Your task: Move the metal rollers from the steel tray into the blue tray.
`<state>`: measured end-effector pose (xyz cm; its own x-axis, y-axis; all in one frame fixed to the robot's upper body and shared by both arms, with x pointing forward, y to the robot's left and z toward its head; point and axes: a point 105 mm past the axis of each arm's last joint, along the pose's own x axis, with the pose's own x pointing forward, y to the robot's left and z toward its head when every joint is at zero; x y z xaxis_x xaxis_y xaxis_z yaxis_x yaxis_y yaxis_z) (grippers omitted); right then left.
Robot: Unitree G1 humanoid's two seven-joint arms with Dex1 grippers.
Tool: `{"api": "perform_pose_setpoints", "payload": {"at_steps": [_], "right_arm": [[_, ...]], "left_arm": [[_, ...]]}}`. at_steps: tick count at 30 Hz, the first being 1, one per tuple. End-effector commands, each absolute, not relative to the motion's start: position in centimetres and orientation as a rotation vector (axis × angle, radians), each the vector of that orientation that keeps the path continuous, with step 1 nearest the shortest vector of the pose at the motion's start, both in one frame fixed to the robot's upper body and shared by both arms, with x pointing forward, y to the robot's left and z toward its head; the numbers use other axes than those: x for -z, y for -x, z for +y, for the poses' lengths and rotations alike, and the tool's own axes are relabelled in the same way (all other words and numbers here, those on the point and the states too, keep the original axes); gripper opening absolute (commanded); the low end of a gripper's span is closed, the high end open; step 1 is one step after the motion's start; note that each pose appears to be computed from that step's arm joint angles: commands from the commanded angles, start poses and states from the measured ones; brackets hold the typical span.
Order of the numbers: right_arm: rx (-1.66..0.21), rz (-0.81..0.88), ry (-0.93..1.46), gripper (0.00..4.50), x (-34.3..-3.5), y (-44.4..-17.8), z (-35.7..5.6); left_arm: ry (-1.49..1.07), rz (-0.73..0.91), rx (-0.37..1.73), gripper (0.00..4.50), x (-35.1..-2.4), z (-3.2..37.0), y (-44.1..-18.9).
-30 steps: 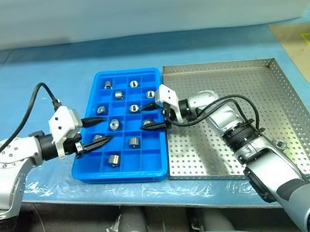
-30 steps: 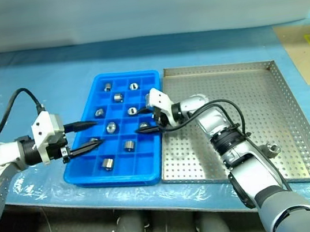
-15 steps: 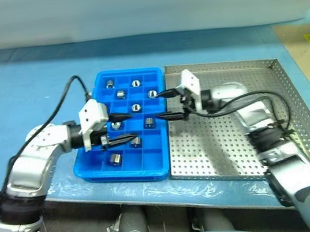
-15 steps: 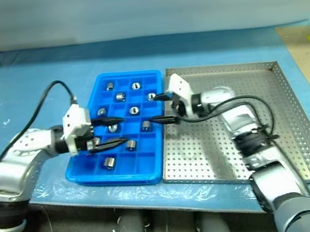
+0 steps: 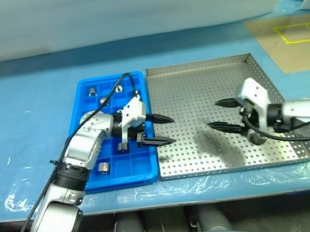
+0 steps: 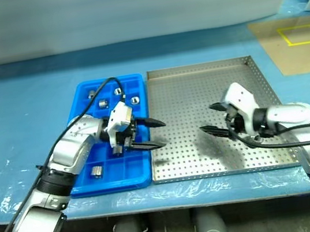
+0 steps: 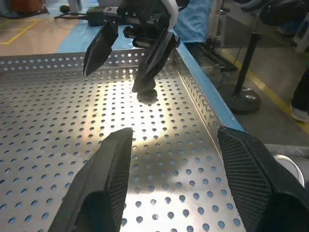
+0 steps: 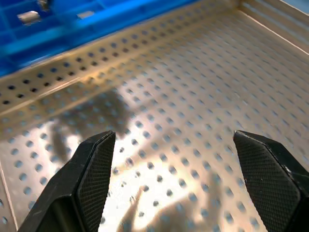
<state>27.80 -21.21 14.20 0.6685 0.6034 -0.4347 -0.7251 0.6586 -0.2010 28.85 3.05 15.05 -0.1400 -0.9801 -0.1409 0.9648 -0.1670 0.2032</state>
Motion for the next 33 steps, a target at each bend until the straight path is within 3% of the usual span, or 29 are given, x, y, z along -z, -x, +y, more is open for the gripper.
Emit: {"api": "perform_pose_setpoints", "payload": {"at_steps": [1, 7, 23, 27, 31, 33], "right_arm": [[-0.648, 0.350, 0.420, 3.99, -14.2, -26.7, -23.9], [-0.548, 0.411, 0.356, 3.99, -11.9, -25.2, -26.3], [-0.485, 0.494, 0.341, 3.99, -7.7, -26.2, -29.2], [-0.475, 0.499, 0.359, 3.11, -7.1, -26.5, -29.3], [-0.493, 0.497, 0.361, 1.75, -6.9, -26.5, -28.9], [-0.473, 0.505, 0.383, 1.72, -6.7, -26.7, -29.2]], "left_arm": [[-0.312, -0.122, 1.759, 2.94, -16.0, 2.4, -29.0], [-0.323, -0.113, 1.781, 2.94, -16.1, 2.5, -28.9], [-0.332, -0.104, 1.732, 2.94, -16.3, 3.6, -28.4], [-0.334, -0.095, 1.718, 2.94, -16.0, 4.0, -28.4], [-0.335, -0.084, 1.710, 2.94, -15.5, 4.4, -28.5], [-0.335, -0.082, 1.710, 2.94, -15.3, 4.5, -28.5]]}}
